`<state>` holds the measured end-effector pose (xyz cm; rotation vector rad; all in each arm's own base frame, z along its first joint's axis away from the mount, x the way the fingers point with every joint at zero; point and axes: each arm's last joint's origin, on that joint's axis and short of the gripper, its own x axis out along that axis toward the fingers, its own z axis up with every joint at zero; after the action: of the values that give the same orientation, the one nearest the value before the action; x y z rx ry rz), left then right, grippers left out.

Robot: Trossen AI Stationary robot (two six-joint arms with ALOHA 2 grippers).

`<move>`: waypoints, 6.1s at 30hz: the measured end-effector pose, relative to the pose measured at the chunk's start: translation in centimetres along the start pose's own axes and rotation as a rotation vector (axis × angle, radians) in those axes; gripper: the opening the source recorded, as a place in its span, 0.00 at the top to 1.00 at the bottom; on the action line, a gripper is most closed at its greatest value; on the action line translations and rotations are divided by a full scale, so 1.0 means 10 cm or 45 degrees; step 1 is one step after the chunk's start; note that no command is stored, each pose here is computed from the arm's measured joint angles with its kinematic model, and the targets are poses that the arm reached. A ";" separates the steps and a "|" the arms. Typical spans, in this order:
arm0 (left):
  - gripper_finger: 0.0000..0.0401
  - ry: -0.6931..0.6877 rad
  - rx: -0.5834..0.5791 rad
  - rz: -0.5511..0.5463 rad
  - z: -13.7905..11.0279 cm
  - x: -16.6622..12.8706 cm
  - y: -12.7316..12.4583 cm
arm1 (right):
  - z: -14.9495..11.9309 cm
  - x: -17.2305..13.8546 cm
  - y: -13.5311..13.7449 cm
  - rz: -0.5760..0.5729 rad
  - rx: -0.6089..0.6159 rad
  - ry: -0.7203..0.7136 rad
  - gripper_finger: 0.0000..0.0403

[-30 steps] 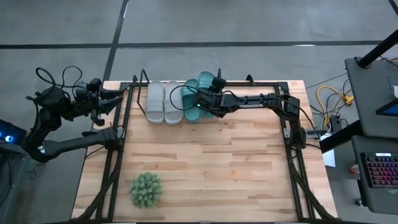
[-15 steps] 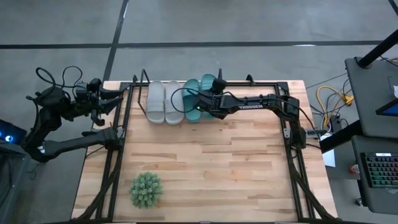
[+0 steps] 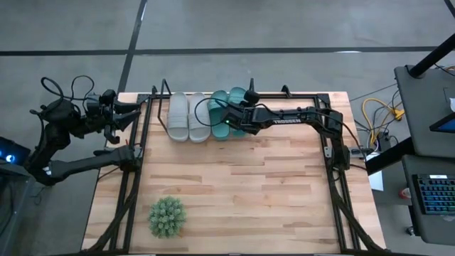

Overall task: Pick and place slides into the shelf
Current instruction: Put the green slipper on the shelf, then return to Home Position

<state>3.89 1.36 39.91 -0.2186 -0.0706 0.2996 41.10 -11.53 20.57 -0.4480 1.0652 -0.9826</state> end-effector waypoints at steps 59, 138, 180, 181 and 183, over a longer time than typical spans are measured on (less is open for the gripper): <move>0.69 -0.001 0.111 0.000 0.00 0.00 0.00 | 0.41 -2.15 -1.15 1.255 0.548 -1.215 0.96; 0.69 -0.040 0.167 0.283 0.07 0.35 0.09 | -3.09 -1.18 -0.55 1.396 0.816 -1.237 0.98; 0.69 0.095 0.105 0.182 -1.36 0.13 0.36 | -3.07 -1.19 -0.59 1.341 0.894 -1.265 0.98; 0.69 0.101 0.092 0.152 -1.40 0.13 0.36 | -3.07 -1.19 -0.59 1.341 0.895 -1.265 0.98; 0.69 0.136 0.060 0.100 -1.49 0.14 0.37 | -3.07 -1.19 -0.59 1.341 0.894 -1.264 0.98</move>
<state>5.66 2.21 24.62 -0.1902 0.0505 0.3672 9.79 -0.43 17.15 0.2348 -0.0646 -0.0566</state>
